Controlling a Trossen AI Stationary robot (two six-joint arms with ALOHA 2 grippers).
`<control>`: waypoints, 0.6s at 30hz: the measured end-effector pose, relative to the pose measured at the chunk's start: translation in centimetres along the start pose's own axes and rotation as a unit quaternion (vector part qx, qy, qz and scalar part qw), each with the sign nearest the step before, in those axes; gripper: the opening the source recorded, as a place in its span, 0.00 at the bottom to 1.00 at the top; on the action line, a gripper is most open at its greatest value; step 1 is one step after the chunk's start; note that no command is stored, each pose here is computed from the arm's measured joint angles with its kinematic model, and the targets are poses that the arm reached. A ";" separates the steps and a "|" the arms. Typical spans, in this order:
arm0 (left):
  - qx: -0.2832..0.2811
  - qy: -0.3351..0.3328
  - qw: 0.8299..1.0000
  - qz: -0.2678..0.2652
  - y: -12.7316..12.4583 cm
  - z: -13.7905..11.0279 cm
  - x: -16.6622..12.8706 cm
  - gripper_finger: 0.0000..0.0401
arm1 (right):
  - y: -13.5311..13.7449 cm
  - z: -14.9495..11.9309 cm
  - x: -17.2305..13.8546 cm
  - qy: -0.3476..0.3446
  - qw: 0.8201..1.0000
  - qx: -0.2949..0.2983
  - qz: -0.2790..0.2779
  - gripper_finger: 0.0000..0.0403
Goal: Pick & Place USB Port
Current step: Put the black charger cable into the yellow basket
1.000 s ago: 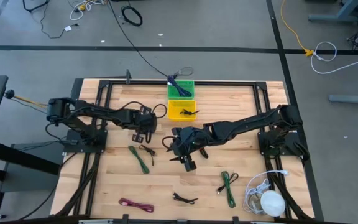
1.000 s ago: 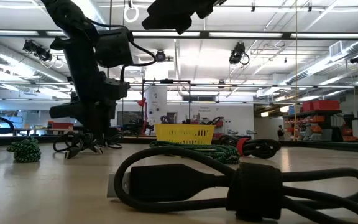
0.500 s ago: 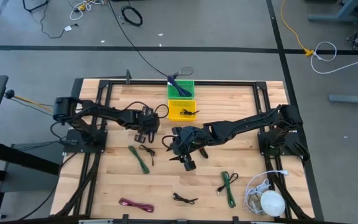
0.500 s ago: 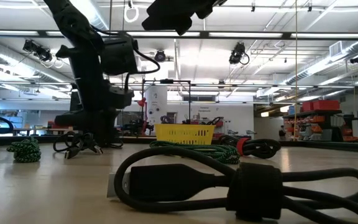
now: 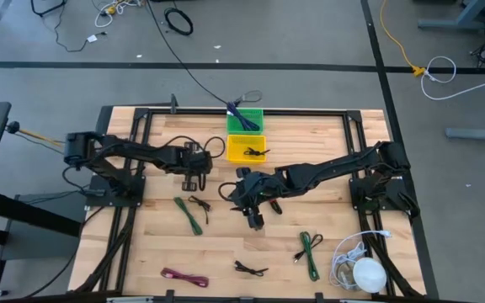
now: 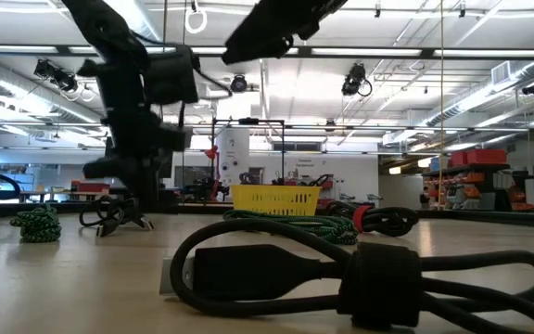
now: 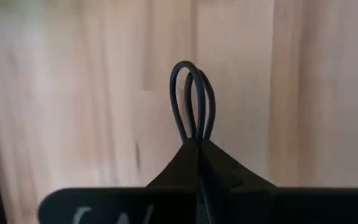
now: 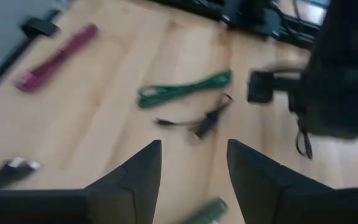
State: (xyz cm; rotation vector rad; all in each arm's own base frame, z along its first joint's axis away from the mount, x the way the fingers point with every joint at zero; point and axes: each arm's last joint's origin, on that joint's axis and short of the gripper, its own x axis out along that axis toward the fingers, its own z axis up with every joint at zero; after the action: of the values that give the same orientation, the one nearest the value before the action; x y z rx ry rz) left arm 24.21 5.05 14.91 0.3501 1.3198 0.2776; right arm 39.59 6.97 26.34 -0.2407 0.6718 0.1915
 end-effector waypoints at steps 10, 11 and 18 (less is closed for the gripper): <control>-0.123 -0.221 0.967 -0.041 2.1 1.0 -6.3 0.00 | -0.8 -0.6 0.0 0.034 0.997 0.019 -0.068 0.46; -0.130 -0.243 0.961 -0.041 2.4 1.1 -6.9 0.00 | -0.8 -0.6 0.0 0.034 0.997 0.019 -0.069 0.46; -0.176 -0.385 0.902 -0.081 3.7 2.9 -8.6 0.00 | -0.8 -0.7 0.0 0.042 0.997 0.022 -0.067 0.46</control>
State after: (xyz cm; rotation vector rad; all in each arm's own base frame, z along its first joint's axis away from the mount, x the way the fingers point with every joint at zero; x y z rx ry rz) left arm 25.05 4.79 24.63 0.0206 0.4935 0.1994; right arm 39.33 6.03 25.91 -0.2516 0.7390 0.0377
